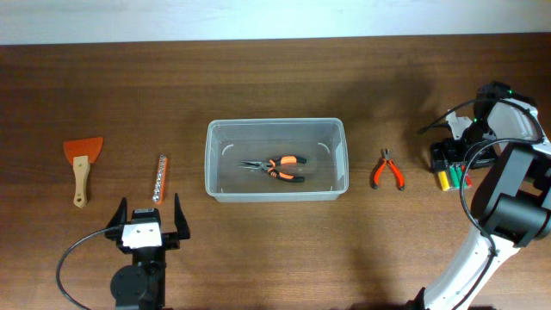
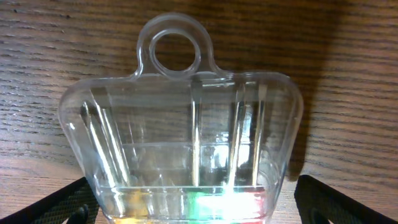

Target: Pack container

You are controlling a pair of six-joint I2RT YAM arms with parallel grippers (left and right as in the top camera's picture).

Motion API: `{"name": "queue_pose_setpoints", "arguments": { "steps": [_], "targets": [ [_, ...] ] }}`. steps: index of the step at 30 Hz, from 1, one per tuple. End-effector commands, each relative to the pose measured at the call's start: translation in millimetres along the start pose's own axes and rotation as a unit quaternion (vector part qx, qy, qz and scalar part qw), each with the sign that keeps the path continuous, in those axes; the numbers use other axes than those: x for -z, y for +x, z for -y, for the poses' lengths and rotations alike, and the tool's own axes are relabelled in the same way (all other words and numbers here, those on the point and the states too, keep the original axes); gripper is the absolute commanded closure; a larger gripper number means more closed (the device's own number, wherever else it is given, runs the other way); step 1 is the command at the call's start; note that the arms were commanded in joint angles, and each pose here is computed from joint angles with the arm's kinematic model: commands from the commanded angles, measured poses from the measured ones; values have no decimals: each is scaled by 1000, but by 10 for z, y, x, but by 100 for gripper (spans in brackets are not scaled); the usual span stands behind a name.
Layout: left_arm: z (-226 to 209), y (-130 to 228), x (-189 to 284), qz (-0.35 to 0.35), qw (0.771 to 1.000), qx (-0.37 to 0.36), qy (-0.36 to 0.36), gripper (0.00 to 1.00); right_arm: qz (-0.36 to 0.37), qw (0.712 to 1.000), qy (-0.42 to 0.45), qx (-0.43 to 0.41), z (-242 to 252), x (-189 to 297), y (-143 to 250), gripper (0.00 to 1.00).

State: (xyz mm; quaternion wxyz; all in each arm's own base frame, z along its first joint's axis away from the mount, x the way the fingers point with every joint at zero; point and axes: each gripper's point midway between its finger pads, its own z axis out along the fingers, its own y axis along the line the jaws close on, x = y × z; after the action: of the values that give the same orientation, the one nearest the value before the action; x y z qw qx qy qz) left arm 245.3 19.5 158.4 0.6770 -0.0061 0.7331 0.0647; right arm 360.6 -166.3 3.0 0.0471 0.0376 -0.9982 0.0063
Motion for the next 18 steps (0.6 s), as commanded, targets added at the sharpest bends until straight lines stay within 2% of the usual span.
{"name": "queue_pose_setpoints", "arguments": {
  "steps": [1,18],
  "targets": [
    [1,3,2,1,1000,7,0,1,-3,1000,-5,6,-33,-37,-13,1],
    [1,3,2,1,1000,7,0,1,-1,1000,-13,19,-149,-35,-57,1]
  ]
}}
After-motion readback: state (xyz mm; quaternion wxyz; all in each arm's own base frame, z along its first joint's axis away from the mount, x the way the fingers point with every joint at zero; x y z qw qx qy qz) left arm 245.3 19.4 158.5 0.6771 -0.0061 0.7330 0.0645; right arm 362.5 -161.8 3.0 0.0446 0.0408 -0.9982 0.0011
